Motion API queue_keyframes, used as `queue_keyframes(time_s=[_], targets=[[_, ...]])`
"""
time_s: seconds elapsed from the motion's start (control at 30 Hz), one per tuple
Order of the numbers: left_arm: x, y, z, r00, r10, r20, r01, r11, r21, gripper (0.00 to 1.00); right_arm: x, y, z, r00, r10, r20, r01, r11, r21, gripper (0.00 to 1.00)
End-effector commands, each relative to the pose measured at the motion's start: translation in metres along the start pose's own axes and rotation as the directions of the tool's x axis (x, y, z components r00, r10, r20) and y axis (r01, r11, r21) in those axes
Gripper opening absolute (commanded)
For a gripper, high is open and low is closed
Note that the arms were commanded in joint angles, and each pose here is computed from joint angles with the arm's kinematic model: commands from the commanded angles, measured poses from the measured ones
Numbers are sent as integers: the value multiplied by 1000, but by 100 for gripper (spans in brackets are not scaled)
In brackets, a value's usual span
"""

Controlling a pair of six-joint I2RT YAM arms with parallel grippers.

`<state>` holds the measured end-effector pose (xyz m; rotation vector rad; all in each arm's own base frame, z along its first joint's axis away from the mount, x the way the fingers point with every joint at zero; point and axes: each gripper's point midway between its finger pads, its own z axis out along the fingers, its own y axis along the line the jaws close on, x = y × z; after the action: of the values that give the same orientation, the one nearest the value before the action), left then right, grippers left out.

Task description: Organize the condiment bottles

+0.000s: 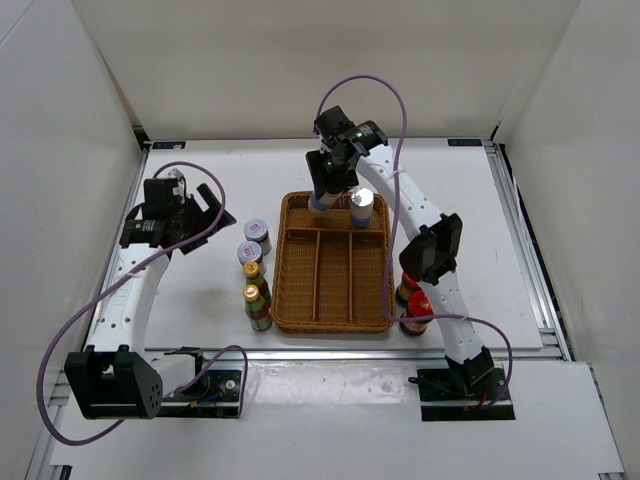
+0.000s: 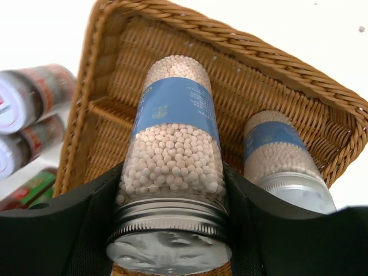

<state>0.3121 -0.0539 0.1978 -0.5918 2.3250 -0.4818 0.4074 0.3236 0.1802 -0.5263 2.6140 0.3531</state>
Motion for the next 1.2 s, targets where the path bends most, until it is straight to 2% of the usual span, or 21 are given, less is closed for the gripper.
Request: queue_keyframes(time_s=[0.0,0.17,0.3,0.43,0.57,0.6,0.7,0.73,0.83,0.93,1.03,1.1,1.17], targets=[[5,-3,-8,1000,22,7,-22,999,31,100,-22,1,-9,995,32,95,-36,998,44,10],[6,-7,-11,1000,24,4,-24,998,53,100,-25,-4,13,994,51,92,-59,995,78,14],[6,-7,-11,1000,24,4,-24,998,53,100,-4,-8,33,998,64,2,-64,994,94,28],[9,-5,-9,1000,23,-3,-22,999,48,100,3,-12,34,998,65,-24,-62,991,119,31],[8,-6,-12,1000,24,4,-24,998,53,100,-4,-10,27,998,64,6,-64,992,109,59],[8,-6,-12,1000,24,4,-24,998,53,100,-6,-8,25,998,64,12,-65,993,97,71],[8,-6,-12,1000,24,4,-24,998,53,100,-21,-3,9,995,62,79,-68,995,74,95],[8,-6,-12,1000,24,4,-24,998,53,100,-21,-2,9,995,63,75,-67,996,64,100],[8,-7,-12,1000,15,4,-15,998,53,100,-40,6,-18,985,52,162,-56,998,23,100],[9,-8,-12,1000,15,-1,-15,998,61,100,-63,9,-64,956,44,291,-49,999,7,100],[9,-8,-12,1000,6,-2,-6,998,61,100,-92,7,-132,883,23,470,-35,999,16,100],[10,-8,-10,1000,-5,-10,5,998,56,100,-107,-3,-185,807,21,591,-69,996,58,100],[10,-8,-10,1000,-14,-10,14,998,56,100,-108,-17,-221,761,15,649,-109,988,106,100]])
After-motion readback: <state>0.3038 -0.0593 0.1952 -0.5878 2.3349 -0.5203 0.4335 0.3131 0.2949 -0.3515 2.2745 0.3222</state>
